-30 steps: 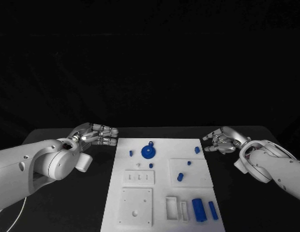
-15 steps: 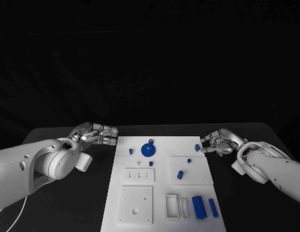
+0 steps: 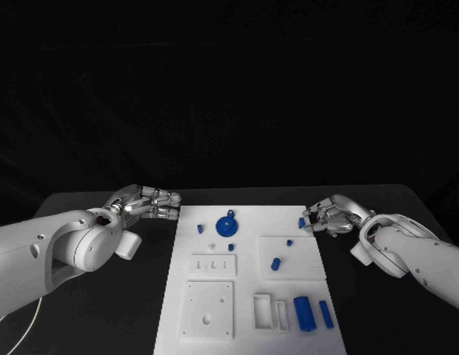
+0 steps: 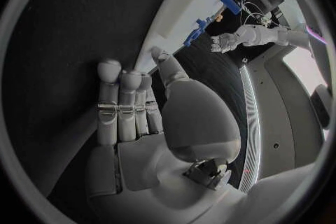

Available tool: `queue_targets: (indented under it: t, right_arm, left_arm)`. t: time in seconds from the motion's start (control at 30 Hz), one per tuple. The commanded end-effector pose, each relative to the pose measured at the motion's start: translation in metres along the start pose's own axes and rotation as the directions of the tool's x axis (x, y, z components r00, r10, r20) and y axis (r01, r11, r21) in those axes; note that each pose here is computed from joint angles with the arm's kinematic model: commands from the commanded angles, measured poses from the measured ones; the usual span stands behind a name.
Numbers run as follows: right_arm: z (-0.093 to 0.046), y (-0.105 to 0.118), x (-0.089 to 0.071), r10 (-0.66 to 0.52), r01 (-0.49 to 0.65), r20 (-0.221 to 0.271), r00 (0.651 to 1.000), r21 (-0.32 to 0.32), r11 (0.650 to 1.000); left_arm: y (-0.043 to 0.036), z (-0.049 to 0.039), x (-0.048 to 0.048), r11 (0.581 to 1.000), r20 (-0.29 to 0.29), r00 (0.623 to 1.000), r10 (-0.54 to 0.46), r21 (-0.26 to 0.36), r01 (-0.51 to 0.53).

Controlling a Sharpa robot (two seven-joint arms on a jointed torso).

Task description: Assemble the parts on the task board

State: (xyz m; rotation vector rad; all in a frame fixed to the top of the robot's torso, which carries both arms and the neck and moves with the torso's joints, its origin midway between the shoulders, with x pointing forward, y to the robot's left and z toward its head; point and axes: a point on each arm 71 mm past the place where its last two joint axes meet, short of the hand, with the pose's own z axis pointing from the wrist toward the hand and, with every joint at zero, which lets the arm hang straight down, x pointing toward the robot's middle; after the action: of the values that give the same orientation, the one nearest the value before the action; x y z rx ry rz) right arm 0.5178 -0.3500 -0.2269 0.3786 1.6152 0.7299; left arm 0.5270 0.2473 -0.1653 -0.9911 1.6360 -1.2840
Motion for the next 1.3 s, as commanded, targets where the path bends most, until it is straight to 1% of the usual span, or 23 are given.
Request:
queue_targets:
  t: [0.03, 0.6, 1.03, 1.3]
  right_arm:
    - [-0.002, -0.001, 0.006, 0.009, -0.009, -0.049, 0.999, -0.002, 1.0]
    - [-0.003, 0.0, 0.015, 0.013, -0.014, -0.072, 0.997, -0.005, 1.0]
    - [-0.002, 0.002, 0.022, 0.011, -0.012, -0.066, 0.998, -0.008, 1.0]
    - [-0.001, 0.002, 0.023, 0.005, -0.005, -0.045, 0.999, -0.005, 1.0]
  left_arm:
    - [-0.0011, 0.0003, 0.0011, 1.0, -0.016, 1.0, 0.001, 0.01, -0.001]
    - [-0.0005, 0.0001, -0.0011, 1.0, -0.011, 1.0, 0.004, 0.005, -0.004]
    - [-0.0004, 0.0001, -0.0012, 1.0, -0.013, 1.0, 0.007, 0.004, -0.007]
    - [-0.0003, 0.0001, -0.0009, 1.0, -0.016, 1.0, 0.007, 0.003, -0.007]
